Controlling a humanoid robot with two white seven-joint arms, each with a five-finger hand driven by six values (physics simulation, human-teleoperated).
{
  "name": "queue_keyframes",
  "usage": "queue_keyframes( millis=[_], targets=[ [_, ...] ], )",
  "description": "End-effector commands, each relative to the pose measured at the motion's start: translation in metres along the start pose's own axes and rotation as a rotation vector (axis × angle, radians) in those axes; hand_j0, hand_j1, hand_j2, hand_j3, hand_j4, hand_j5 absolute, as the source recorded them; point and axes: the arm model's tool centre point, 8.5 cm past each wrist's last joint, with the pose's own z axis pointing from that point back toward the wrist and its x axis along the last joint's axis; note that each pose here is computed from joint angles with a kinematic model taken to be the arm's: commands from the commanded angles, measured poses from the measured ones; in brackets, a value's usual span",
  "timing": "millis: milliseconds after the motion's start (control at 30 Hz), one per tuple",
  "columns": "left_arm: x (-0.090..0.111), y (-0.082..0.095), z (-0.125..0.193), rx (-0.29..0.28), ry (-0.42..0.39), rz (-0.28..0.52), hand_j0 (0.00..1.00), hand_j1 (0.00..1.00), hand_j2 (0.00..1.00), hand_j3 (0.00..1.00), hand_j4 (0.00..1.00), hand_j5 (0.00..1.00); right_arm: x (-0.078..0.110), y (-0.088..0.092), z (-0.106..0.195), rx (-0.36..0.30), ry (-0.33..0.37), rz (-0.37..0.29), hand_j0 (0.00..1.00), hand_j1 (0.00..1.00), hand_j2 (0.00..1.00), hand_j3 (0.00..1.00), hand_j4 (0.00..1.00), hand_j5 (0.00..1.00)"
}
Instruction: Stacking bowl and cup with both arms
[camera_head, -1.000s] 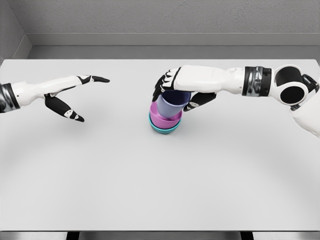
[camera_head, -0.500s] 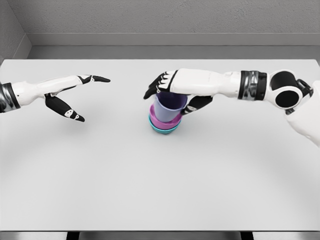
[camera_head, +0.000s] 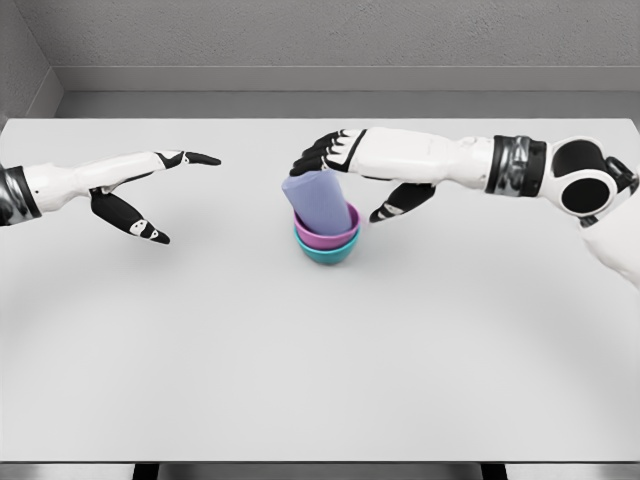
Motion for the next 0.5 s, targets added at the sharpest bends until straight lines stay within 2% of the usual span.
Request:
queue_keyframes(
  millis=[0,33,167,200,300,367,467],
  targets=[
    [0.000,0.002,0.001,0.009,-0.001,0.006,1.00,1.00,1.00,1.00,1.00,1.00,-0.002,-0.008,0.007,-0.025,0.014,0.003,1.00,1.00,1.00,1.00,1.00,1.00],
    [0.000,0.002,0.001,0.009,-0.001,0.006,1.00,1.00,1.00,1.00,1.00,1.00,-0.003,-0.009,0.011,-0.030,0.021,0.004,1.00,1.00,1.00,1.00,1.00,1.00],
    [-0.001,0.001,0.001,0.007,0.003,0.005,1.00,1.00,1.00,1.00,1.00,1.00,-0.018,-0.014,0.058,-0.003,0.130,0.024,1.00,1.00,1.00,1.00,1.00,1.00],
    [0.000,0.001,0.002,0.008,0.002,0.007,1.00,1.00,1.00,1.00,1.00,1.00,-0.022,-0.013,0.076,0.011,0.172,0.027,1.00,1.00,1.00,1.00,1.00,1.00],
    [0.000,0.001,0.001,0.008,0.002,0.007,1.00,1.00,1.00,1.00,1.00,1.00,-0.028,-0.013,0.103,0.017,0.234,0.025,1.00,1.00,1.00,1.00,1.00,1.00],
    [0.000,0.002,0.002,0.008,0.002,0.005,1.00,1.00,1.00,1.00,1.00,1.00,-0.031,-0.011,0.124,0.044,0.280,0.028,1.00,1.00,1.00,1.00,1.00,1.00],
    [-0.001,0.001,0.001,0.007,0.003,0.005,1.00,1.00,1.00,1.00,1.00,1.00,-0.029,-0.012,0.132,0.054,0.293,0.035,1.00,1.00,1.00,1.00,1.00,1.00]
  ],
)
